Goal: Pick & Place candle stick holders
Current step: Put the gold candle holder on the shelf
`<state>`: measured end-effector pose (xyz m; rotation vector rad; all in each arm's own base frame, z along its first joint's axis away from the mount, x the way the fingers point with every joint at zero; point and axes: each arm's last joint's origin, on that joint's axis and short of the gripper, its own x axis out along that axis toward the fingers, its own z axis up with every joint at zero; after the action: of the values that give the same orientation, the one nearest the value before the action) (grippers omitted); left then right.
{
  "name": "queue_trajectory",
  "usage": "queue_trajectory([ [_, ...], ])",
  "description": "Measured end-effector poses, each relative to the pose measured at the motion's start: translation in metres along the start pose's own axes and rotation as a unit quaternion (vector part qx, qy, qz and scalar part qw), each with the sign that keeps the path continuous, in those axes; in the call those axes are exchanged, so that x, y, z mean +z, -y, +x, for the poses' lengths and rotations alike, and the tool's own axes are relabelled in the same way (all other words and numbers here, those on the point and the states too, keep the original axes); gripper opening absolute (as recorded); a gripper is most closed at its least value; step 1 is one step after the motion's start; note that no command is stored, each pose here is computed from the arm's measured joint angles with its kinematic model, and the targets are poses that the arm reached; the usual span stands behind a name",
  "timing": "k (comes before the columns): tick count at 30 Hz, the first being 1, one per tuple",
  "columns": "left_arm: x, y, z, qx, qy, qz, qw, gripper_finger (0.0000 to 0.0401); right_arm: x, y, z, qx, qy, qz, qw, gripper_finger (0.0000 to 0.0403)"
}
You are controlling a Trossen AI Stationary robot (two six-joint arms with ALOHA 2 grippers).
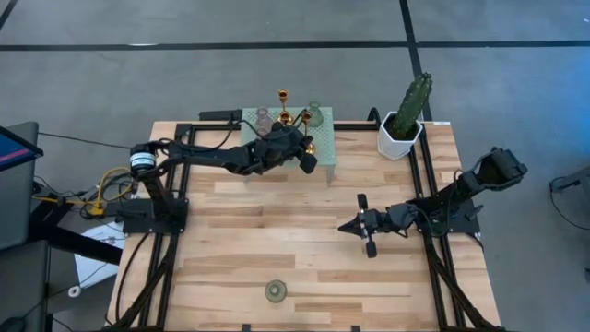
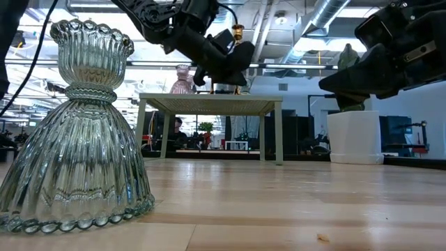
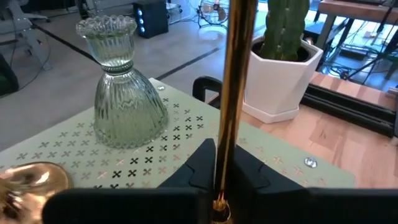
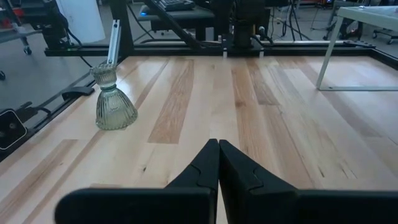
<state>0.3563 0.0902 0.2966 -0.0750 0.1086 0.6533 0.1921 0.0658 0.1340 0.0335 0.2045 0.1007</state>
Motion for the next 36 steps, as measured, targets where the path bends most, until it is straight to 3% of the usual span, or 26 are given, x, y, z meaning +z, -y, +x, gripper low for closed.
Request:
queue_trajectory([
  [10, 0.004, 0.005, -0.002, -0.054, 0.013, 0.012, 0.998, 0.0078, 0.000, 0.002, 0.000, -0.005, -0.002, -0.001, 1.000, 0.0000],
  [27, 0.005, 0.004, -0.003, -0.052, 0.014, 0.012, 0.998, 0.0222, 0.000, 0.003, 0.001, -0.008, -0.002, 0.001, 1.000, 0.0000],
  [36, 0.016, 0.003, -0.020, -0.052, -0.003, 0.020, 0.998, 0.0225, 0.000, 0.003, 0.001, -0.008, -0.003, 0.000, 1.000, 0.0000],
])
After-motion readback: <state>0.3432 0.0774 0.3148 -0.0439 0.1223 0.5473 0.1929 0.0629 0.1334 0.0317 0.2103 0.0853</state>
